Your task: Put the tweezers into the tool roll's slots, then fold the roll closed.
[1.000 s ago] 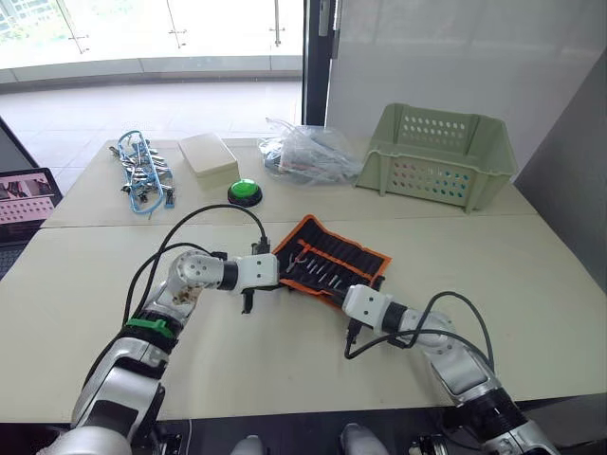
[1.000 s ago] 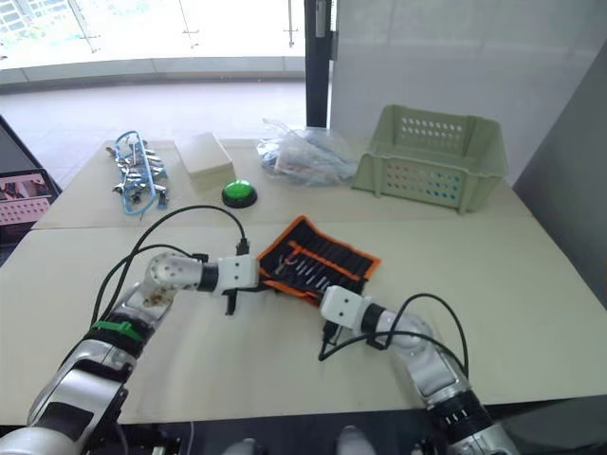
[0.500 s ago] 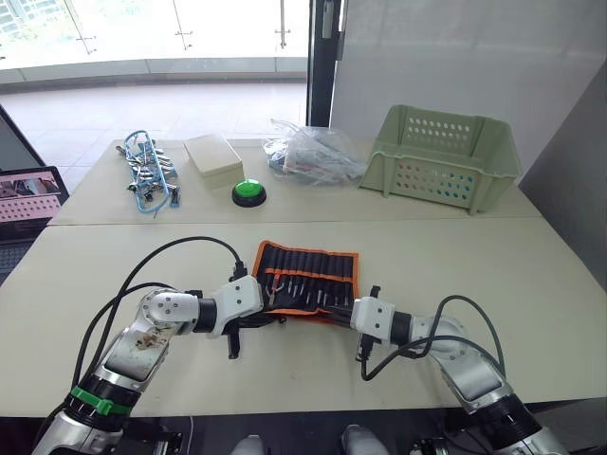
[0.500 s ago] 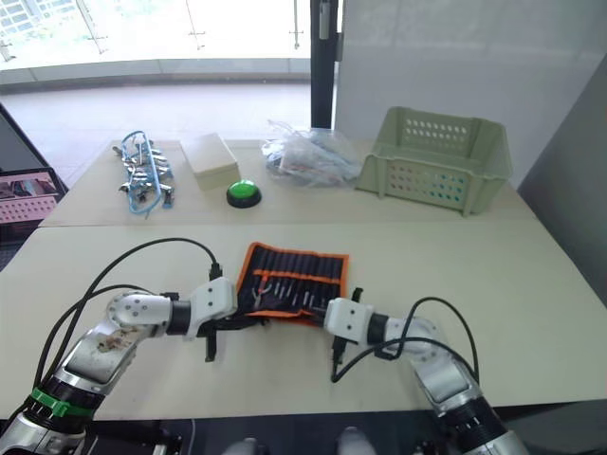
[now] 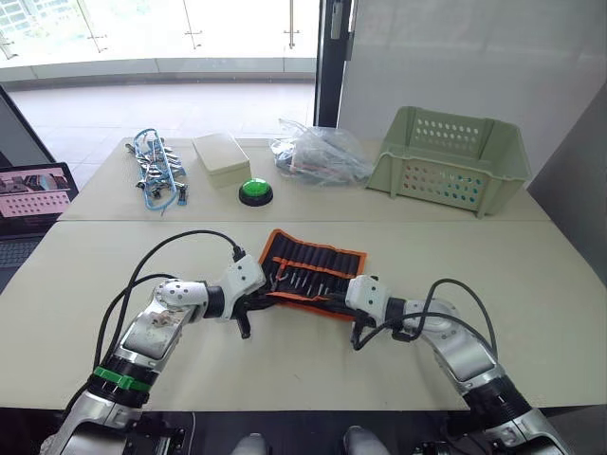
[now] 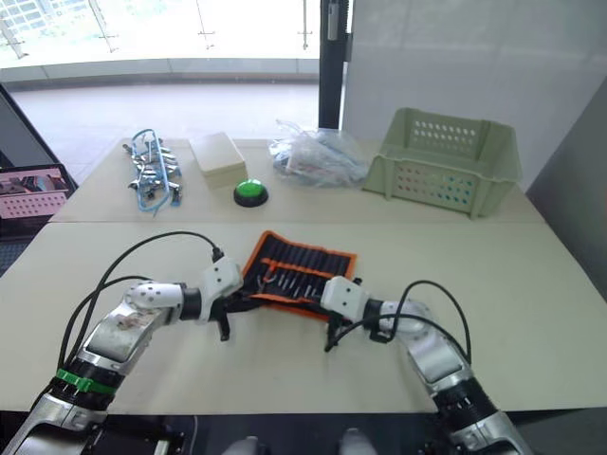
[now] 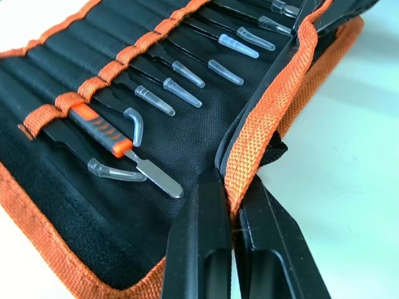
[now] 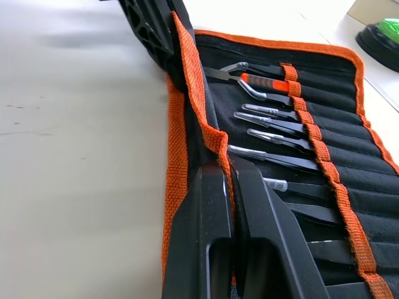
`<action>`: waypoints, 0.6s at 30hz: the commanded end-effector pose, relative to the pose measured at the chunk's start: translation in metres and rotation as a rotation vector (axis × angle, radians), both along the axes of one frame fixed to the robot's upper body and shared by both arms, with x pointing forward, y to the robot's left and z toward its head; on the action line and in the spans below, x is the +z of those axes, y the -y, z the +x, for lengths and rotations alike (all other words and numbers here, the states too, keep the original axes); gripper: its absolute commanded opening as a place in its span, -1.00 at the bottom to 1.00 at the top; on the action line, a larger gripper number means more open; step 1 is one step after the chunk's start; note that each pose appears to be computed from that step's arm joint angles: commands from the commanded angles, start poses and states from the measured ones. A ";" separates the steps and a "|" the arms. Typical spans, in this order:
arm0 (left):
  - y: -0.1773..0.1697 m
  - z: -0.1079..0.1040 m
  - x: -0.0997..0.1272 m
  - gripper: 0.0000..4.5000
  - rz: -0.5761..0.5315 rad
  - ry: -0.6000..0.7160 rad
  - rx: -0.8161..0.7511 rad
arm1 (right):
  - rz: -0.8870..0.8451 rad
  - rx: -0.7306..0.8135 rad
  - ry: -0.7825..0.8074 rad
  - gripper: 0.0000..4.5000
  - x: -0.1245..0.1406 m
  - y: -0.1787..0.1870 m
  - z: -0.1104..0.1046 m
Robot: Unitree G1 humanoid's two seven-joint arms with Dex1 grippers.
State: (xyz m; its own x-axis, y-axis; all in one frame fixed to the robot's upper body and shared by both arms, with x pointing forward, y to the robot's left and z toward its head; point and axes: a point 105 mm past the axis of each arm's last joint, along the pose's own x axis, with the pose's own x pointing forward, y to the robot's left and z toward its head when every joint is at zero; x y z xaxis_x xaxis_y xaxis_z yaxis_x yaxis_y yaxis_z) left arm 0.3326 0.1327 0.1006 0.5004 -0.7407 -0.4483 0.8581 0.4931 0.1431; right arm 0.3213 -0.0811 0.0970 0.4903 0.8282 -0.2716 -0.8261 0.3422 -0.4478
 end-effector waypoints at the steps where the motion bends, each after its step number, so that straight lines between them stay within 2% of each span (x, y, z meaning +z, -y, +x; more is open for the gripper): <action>1: -0.009 0.003 0.011 -0.29 -0.018 -0.003 0.034 | 0.058 -0.075 0.002 -0.87 0.009 0.010 0.010; 5: -0.016 0.007 0.021 0.31 -0.043 0.021 0.069 | 0.080 -0.109 0.028 -0.29 0.014 0.012 0.016; 10: -0.027 0.014 0.042 1.00 -0.133 0.074 0.130 | 0.114 -0.130 0.093 0.45 0.026 0.013 0.019; 11: -0.028 0.010 0.048 1.00 -0.164 0.081 0.117 | 0.183 -0.115 0.068 0.58 0.034 0.012 0.016; 15: -0.027 -0.008 0.069 1.00 -0.289 0.123 0.062 | 0.516 -0.070 -0.037 0.58 0.076 0.012 0.002; 18: -0.024 -0.020 0.081 1.00 -0.347 0.168 0.032 | 0.539 -0.034 -0.089 0.58 0.080 0.012 -0.009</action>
